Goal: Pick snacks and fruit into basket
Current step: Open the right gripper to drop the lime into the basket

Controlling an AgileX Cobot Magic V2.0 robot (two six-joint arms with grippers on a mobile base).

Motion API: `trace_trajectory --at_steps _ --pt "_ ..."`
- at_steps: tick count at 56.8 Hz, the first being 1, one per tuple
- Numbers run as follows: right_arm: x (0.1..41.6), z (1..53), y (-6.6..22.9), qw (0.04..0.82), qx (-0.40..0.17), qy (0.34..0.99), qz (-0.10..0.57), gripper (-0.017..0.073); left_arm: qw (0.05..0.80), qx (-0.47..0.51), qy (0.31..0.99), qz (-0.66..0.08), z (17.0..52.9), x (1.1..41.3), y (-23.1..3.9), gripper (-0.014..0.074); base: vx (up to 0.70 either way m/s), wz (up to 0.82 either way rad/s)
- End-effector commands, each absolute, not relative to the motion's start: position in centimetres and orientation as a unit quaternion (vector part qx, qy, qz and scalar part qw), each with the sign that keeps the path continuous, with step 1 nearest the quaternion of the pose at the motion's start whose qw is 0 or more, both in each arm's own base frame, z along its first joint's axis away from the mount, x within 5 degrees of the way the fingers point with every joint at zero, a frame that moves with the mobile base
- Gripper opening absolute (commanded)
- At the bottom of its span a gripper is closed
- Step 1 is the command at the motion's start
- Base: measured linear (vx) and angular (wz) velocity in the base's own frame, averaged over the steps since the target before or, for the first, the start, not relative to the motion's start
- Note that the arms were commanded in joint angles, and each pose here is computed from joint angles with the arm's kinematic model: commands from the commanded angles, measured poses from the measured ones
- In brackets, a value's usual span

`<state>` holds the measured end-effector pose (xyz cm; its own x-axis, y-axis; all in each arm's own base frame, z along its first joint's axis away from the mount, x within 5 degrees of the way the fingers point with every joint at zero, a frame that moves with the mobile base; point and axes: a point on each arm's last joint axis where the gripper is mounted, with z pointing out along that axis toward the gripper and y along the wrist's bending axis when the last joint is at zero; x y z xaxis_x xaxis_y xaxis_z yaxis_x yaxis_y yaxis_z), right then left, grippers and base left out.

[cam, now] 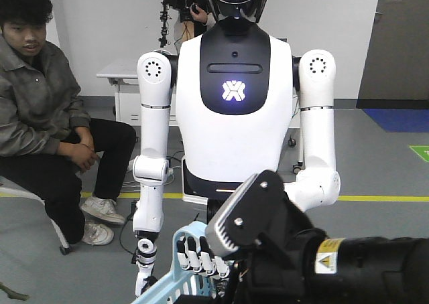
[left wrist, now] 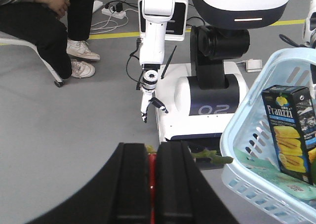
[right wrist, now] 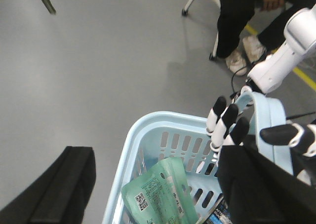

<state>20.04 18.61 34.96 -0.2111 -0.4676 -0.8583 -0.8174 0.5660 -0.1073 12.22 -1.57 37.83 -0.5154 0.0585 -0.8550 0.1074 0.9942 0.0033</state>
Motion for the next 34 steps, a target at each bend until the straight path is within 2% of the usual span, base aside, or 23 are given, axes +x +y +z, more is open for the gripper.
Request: trace_trajectory --at_steps 1,12,23,34 --pt "18.6 39.0 17.1 0.538 -0.4 0.715 0.198 0.053 0.538 0.047 0.841 -0.03 39.5 12.5 -1.7 -0.0006 0.0 0.0" --pt "16.4 41.7 13.1 0.564 -0.329 0.728 0.208 0.0484 0.538 0.047 0.841 -0.03 39.5 12.5 -1.7 -0.0006 0.0 0.0" --pt "15.9 41.6 7.2 0.537 -0.223 0.806 0.106 0.0458 0.539 0.047 0.84 -0.031 39.5 12.5 -1.7 -0.0006 0.0 0.0" --pt "13.8 42.7 4.1 0.559 -0.143 0.813 0.071 0.0417 0.555 0.037 0.828 -0.069 39.8 12.9 -2.2 -0.0006 0.0 0.0"
